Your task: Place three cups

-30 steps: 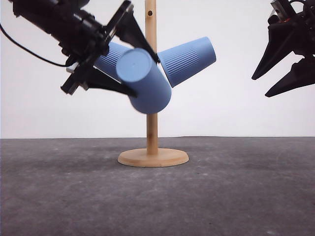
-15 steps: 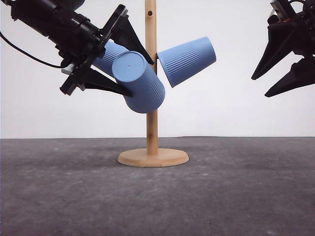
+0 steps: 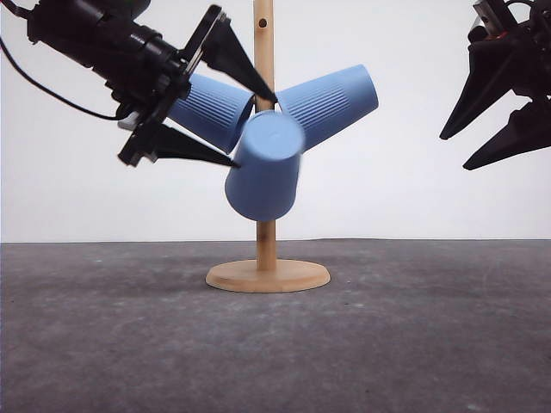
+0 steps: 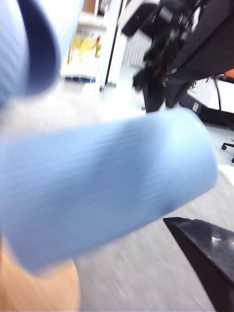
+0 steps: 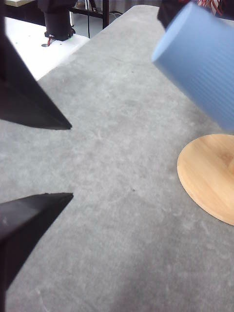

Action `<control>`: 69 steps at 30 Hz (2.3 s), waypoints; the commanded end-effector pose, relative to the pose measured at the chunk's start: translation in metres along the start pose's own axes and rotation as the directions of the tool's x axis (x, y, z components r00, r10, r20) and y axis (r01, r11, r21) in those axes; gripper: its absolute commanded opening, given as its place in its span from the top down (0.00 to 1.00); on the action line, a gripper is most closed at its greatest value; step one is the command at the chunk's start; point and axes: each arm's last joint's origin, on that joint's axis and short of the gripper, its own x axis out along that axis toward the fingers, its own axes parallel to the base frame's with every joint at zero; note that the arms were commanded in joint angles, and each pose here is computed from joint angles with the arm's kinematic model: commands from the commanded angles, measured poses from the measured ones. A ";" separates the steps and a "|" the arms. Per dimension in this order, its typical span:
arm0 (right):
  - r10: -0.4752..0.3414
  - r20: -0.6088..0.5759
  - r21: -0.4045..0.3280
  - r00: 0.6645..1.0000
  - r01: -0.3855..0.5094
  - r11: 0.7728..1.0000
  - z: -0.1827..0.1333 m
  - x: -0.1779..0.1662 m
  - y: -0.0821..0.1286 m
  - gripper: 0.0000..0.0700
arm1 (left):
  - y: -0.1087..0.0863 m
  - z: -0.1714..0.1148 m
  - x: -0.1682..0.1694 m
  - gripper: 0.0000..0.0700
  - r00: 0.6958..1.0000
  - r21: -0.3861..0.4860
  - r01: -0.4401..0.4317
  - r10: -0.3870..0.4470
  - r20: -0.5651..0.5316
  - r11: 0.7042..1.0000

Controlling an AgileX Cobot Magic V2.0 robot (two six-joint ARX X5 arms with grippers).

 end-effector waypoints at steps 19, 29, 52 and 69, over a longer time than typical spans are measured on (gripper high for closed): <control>0.004 -0.008 -0.019 1.000 -0.004 1.000 0.003 -0.001 0.001 0.63 | 0.007 -0.008 -0.016 0.25 0.988 0.241 -0.149 0.155 -0.010 0.959; -0.003 0.065 -0.109 0.998 0.010 0.994 0.002 -0.015 0.017 0.63 | -0.018 -0.032 -0.085 0.26 0.912 0.531 -0.406 0.294 0.285 0.744; -0.344 0.515 -0.248 0.785 0.521 0.817 -0.092 -0.047 0.044 0.63 | 0.049 -0.102 -0.159 0.44 0.753 0.543 -0.597 0.181 0.632 0.591; -0.347 0.502 -0.243 0.792 0.514 0.823 -0.094 -0.045 0.042 0.98 | 0.053 -0.105 -0.159 1.00 0.761 0.519 -0.579 0.189 0.621 0.629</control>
